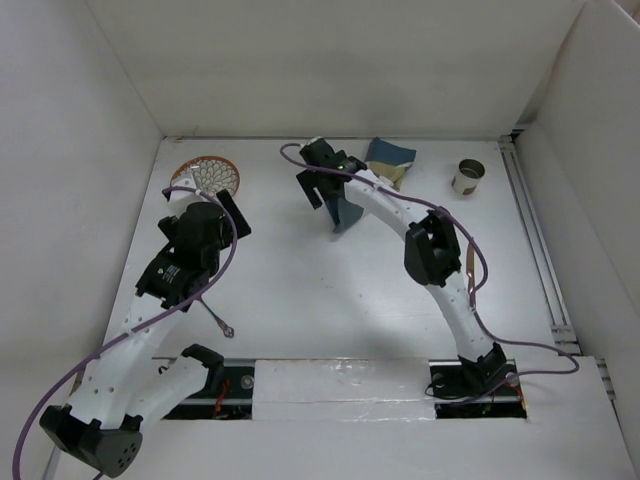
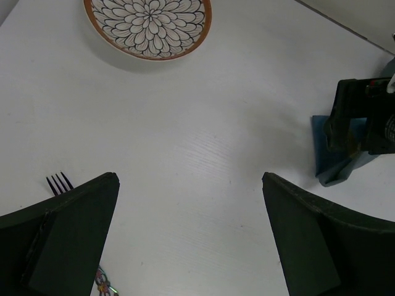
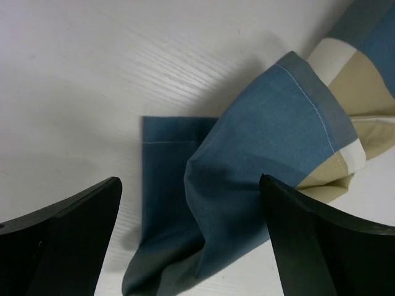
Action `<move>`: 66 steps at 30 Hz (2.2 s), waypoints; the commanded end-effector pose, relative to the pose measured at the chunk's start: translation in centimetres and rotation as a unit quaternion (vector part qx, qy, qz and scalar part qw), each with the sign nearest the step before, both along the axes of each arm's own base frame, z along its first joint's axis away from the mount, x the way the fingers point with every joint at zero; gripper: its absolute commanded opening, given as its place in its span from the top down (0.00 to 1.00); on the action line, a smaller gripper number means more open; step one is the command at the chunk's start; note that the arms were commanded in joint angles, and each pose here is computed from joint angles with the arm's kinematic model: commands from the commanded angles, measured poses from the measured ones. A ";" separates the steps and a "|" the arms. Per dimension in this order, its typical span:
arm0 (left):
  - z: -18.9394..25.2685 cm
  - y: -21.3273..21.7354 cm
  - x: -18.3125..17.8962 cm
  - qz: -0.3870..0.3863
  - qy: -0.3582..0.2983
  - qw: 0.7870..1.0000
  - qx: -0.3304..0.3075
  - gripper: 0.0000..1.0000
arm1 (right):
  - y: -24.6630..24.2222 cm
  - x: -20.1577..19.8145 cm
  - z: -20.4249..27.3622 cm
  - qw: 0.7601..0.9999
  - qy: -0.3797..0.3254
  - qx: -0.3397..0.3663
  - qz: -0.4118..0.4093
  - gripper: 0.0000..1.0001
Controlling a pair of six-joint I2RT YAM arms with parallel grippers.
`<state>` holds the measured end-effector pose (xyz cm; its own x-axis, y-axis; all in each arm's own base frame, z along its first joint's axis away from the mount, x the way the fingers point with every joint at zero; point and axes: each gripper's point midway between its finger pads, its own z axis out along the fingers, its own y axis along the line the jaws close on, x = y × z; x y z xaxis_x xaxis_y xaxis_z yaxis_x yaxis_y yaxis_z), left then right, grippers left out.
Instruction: Set the dinner table for one person
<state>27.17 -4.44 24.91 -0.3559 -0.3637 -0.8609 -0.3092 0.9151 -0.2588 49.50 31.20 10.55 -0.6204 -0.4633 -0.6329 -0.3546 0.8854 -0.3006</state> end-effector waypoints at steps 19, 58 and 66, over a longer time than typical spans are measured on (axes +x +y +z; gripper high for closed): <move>1.4 -0.9 0.3 -0.027 -0.020 0.999 -0.006 0.00 | -11.6 -4.1 7.8 0.972 -0.109 0.033 -0.205 1.00; -15.2 -37.2 6.7 -0.413 0.171 0.890 -0.092 0.06 | -24.8 -22.5 12.8 0.871 -0.195 0.276 -0.357 0.00; -18.5 -38.3 6.9 -0.417 0.209 0.880 -0.087 0.24 | -26.4 -24.4 15.9 0.862 -0.229 0.299 -0.339 0.00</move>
<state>33.43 -41.81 5.09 -0.8428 0.0445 -0.5364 0.3177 0.8456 -0.4290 25.65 5.46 24.30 -0.2844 0.4106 -0.8663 0.3542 0.8847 0.3030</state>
